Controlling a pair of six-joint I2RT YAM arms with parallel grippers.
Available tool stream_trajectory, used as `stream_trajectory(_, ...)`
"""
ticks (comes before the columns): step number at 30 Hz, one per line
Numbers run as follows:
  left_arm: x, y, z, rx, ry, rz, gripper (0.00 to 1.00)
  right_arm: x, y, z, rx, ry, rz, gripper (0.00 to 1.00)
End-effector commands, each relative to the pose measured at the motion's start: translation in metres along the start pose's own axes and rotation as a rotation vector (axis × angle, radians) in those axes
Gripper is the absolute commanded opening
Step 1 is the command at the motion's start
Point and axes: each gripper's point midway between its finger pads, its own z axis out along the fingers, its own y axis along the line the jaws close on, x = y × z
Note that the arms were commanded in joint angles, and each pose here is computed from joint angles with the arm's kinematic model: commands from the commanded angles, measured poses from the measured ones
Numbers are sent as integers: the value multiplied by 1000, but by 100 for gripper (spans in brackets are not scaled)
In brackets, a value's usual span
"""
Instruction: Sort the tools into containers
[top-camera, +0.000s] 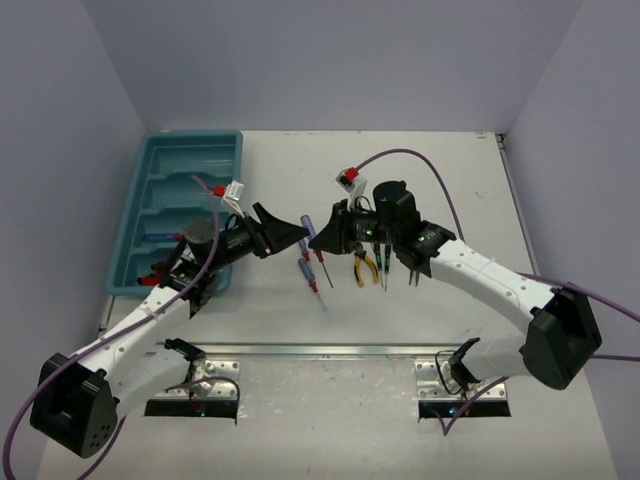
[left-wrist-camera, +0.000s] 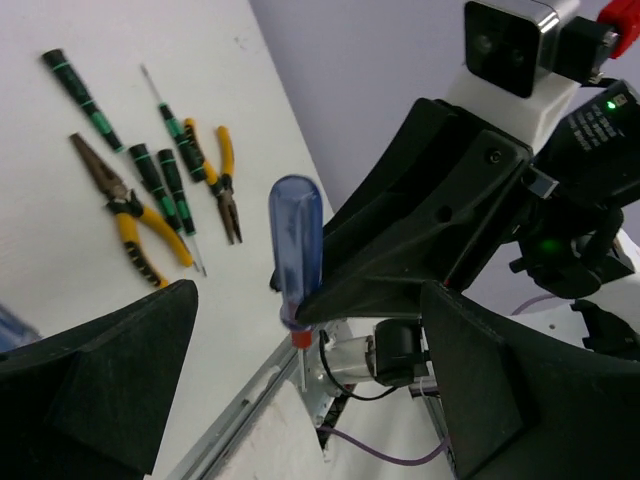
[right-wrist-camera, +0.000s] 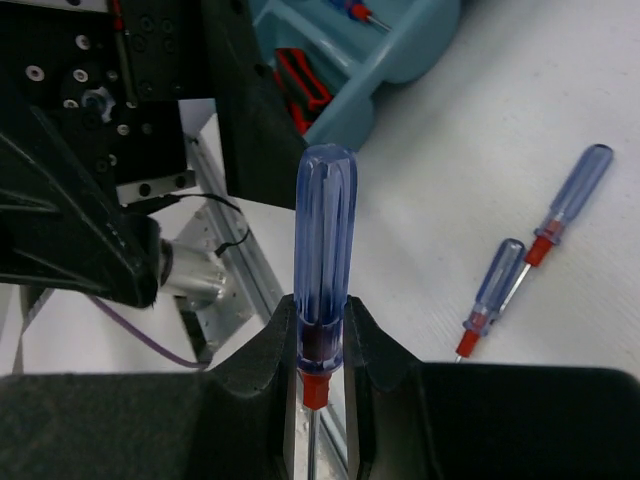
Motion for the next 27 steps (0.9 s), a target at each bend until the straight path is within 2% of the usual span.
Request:
stream_trajectory(1, -8, -41, 16, 156, -33, 63, 83, -19, 43, -10, -193, -57, -41, 0)
stream_trajectory(4, -5, -44, 22, 168, -20, 59, 64, -22, 47, -9, -208, -51, -39, 0)
stream_trajectory(9, -5, -41, 27, 148, -22, 47, 19, -21, 41, -5, -194, -49, -12, 0)
stream_trajectory(13, -7, -39, 27, 128, -36, 54, 15, -18, 36, -4, -196, -36, 12, 0)
stream_trajectory(17, -13, -44, 26, 130, -55, 70, 29, -19, 38, -5, -211, -41, 19, 0)
stream_trajectory(18, -14, -46, 25, 134, -58, 73, 28, -20, 40, -6, -222, -41, 17, 0)
stream_trajectory(20, -16, -49, 26, 141, -63, 82, 12, -21, 44, -7, -241, -42, 13, 0)
stream_trajectory(22, -17, -49, 27, 141, -62, 87, 2, -21, 49, -9, -271, -37, 10, 0)
stream_trajectory(27, -19, -46, 30, 132, -74, 77, 0, -18, 58, -13, -327, -37, -13, 0)
